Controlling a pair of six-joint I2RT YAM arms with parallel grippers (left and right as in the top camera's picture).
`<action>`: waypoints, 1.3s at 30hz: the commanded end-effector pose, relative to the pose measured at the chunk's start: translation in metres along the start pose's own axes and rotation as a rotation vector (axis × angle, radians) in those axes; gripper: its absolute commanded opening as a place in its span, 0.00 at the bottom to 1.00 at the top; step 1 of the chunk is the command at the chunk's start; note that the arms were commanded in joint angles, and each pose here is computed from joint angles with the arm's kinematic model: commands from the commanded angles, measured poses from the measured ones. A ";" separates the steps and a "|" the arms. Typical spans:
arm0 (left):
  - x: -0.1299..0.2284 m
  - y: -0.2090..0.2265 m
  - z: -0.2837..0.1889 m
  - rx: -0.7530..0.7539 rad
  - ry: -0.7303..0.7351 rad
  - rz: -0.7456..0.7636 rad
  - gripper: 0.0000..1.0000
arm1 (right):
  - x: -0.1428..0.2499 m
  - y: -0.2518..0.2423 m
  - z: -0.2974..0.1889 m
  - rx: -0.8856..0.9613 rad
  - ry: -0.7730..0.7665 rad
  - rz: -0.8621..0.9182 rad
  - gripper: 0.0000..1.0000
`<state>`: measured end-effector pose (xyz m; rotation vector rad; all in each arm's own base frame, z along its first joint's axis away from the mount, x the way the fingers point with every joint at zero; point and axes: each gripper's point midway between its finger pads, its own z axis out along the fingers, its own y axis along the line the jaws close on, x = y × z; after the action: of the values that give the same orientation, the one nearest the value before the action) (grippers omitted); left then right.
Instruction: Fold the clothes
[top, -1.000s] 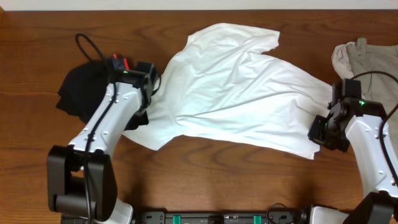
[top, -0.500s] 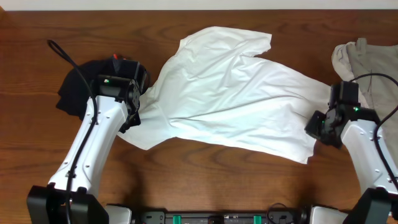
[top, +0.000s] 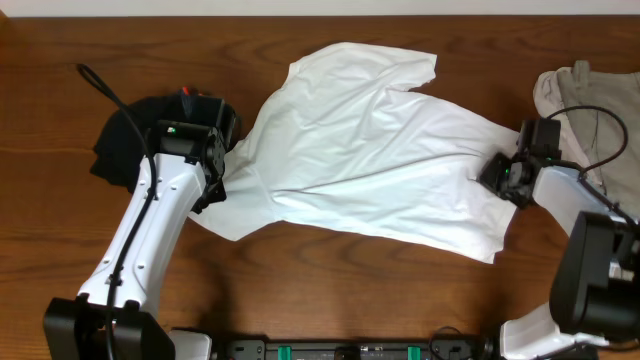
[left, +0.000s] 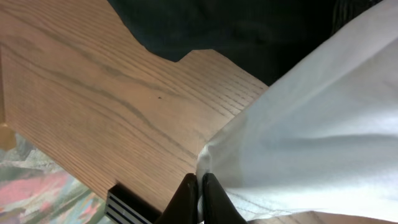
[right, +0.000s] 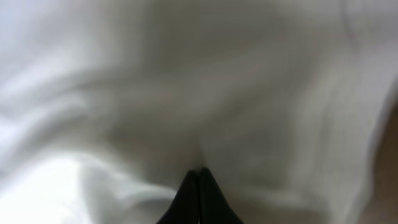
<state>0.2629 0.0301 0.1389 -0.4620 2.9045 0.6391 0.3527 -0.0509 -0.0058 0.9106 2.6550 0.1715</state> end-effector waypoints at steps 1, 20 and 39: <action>-0.004 0.004 -0.003 -0.007 -0.013 -0.010 0.06 | 0.027 -0.015 0.043 0.045 0.118 0.045 0.01; -0.011 -0.011 -0.003 0.072 -0.033 -0.034 0.12 | -0.121 0.094 0.040 -0.153 0.173 -0.143 0.22; -0.012 -0.012 -0.004 0.074 -0.039 0.015 0.21 | -0.071 0.065 -0.150 -0.063 0.286 -0.275 0.31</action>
<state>0.2756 0.0203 0.1359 -0.4469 2.8885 0.5369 0.3991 -0.0448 0.1558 0.5944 2.9804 0.3846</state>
